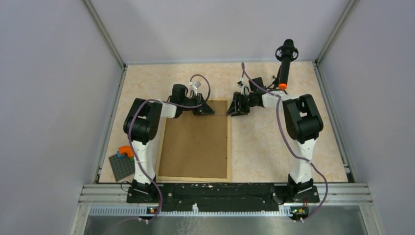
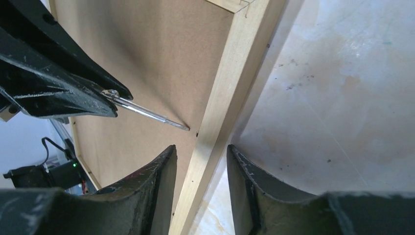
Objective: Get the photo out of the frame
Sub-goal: Release the photo frame item from the photo frame.
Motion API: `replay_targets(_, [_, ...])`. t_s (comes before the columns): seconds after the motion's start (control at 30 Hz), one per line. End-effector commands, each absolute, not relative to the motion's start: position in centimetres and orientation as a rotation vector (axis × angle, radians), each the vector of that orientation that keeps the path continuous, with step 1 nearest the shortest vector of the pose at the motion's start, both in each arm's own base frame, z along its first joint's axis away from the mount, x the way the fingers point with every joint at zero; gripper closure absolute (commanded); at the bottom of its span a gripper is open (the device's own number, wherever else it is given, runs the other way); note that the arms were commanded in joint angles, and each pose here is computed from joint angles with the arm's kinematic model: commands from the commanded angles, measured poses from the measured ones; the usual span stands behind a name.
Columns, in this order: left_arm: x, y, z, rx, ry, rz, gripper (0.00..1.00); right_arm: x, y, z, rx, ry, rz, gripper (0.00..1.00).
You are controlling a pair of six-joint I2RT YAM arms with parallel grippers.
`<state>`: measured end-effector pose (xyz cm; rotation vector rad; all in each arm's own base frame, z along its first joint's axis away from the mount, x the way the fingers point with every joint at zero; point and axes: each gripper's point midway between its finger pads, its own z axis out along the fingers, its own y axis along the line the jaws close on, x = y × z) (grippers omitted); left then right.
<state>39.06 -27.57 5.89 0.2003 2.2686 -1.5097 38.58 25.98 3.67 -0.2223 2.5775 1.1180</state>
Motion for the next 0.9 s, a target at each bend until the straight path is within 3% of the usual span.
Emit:
replay_targets(0.0, [39.0, -27.9, 4.4, 0.249, 2.272, -1.489, 1.0, 39.2, 25.9, 2.6, -0.175, 2.591, 1.085, 0.61])
replay_targets(0.73, [37.3, -30.8, 3.2, 0.297, 2.312, -1.551, 1.0, 38.9, 25.7, 0.1, -0.165, 2.651, 0.996, 1.0])
replay_targets(0.87, [36.5, -32.6, 4.0, 0.363, 2.299, -1.538, 1.0, 38.7, 26.2, -0.1, -0.168, 2.662, 1.003, 1.0])
